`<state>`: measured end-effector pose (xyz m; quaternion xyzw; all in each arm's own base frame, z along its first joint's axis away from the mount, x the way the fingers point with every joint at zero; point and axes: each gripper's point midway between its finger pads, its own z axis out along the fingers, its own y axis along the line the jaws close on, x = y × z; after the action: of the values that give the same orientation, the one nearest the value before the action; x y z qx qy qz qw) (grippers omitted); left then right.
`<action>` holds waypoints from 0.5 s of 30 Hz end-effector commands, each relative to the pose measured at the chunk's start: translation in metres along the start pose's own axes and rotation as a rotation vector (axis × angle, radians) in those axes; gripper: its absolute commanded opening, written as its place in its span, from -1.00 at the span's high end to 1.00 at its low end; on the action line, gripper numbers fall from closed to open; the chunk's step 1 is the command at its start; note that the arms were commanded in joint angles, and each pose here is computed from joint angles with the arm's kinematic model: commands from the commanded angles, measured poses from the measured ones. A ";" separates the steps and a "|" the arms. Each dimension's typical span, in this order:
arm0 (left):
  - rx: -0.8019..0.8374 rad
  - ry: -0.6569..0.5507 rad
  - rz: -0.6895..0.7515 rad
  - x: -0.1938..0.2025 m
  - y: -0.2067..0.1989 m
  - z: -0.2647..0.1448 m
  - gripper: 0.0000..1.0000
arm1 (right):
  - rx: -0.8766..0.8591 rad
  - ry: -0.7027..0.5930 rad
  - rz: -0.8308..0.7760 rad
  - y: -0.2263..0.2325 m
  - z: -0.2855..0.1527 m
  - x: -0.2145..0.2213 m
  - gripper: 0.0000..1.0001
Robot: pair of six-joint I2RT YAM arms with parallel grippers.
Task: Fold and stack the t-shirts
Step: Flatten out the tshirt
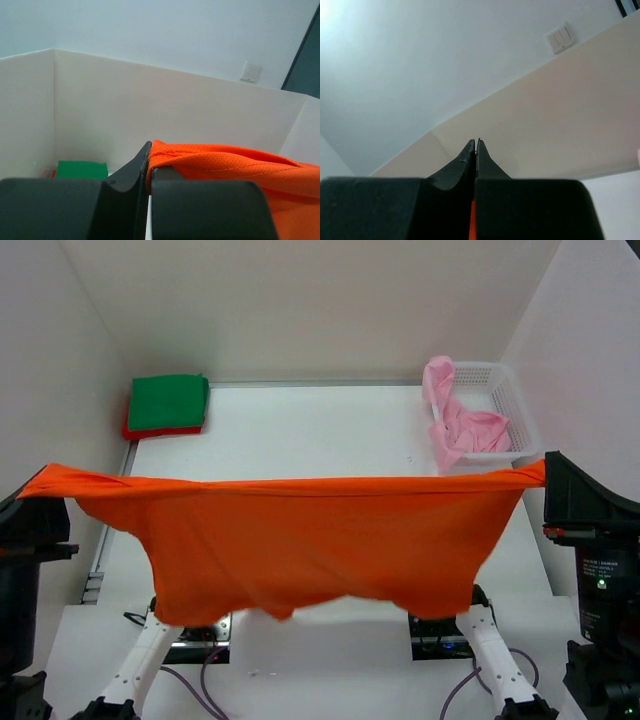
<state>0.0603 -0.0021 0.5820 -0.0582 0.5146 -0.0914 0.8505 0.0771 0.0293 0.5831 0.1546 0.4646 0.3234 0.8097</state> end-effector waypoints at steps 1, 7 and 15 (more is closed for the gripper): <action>-0.157 0.078 0.030 0.031 0.030 0.049 1.00 | 0.206 0.100 -0.059 -0.062 0.047 0.047 1.00; -0.171 0.292 0.039 0.156 0.044 0.118 1.00 | 0.372 0.278 -0.039 -0.155 0.086 0.159 1.00; -0.214 0.546 0.047 0.297 0.068 0.131 1.00 | 0.580 0.444 0.023 -0.252 0.069 0.273 1.00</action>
<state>0.3068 -0.0065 0.3539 -0.0878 0.7744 -0.0334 0.6257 0.3166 0.0381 0.2827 0.2819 0.7502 0.2034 0.5625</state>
